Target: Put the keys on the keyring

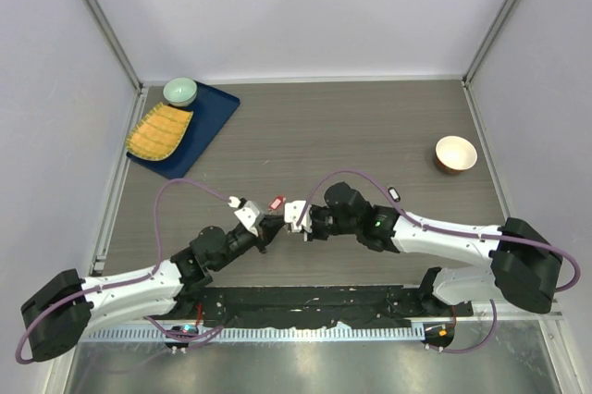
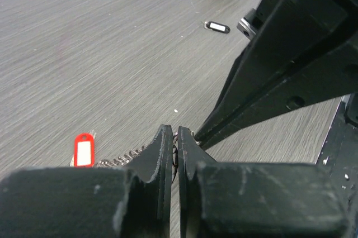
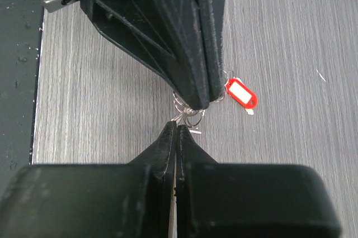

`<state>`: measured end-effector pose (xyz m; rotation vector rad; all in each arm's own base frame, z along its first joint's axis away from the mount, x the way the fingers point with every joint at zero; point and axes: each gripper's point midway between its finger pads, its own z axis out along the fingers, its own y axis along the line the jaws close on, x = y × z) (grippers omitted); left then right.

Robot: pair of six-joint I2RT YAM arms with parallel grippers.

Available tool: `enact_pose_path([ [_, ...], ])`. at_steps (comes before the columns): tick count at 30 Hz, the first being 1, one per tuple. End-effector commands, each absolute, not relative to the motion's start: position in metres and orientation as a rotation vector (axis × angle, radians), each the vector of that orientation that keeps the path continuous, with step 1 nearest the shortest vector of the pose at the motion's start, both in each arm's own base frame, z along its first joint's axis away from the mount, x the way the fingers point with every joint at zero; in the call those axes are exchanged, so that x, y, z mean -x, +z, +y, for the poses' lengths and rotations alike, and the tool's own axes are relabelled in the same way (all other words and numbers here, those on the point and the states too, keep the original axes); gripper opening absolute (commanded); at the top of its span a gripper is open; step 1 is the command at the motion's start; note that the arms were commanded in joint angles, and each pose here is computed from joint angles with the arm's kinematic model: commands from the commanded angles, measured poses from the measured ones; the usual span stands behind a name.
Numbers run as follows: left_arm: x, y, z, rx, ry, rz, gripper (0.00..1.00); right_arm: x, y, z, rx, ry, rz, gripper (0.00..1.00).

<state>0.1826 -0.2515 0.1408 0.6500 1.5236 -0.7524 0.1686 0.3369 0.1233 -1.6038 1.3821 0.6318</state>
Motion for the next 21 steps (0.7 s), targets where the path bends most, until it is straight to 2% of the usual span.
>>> enact_pose_path([
  [1,-0.2,0.182,-0.243,-0.411,-0.785,1.413,0.0,-0.153,0.145,0.349,1.516,0.731,1.296,0.01],
  [11,-0.204,0.185,-0.24,-0.383,-0.778,1.393,0.0,-0.162,0.146,0.34,1.336,0.71,1.347,0.02],
  [15,-0.201,0.182,-0.239,-0.419,-0.763,1.383,0.0,-0.159,0.142,0.34,1.315,0.758,1.419,0.13],
  [16,-0.199,0.182,-0.24,-0.439,-0.768,1.374,0.0,-0.157,0.142,0.34,1.31,0.768,1.435,0.19],
  [19,-0.197,0.182,-0.239,-0.475,-0.748,1.355,0.0,-0.157,0.145,0.338,1.283,0.777,1.491,0.28],
  [21,-0.195,0.182,-0.238,-0.501,-0.733,1.34,0.0,-0.158,0.149,0.333,1.269,0.767,1.519,0.32],
])
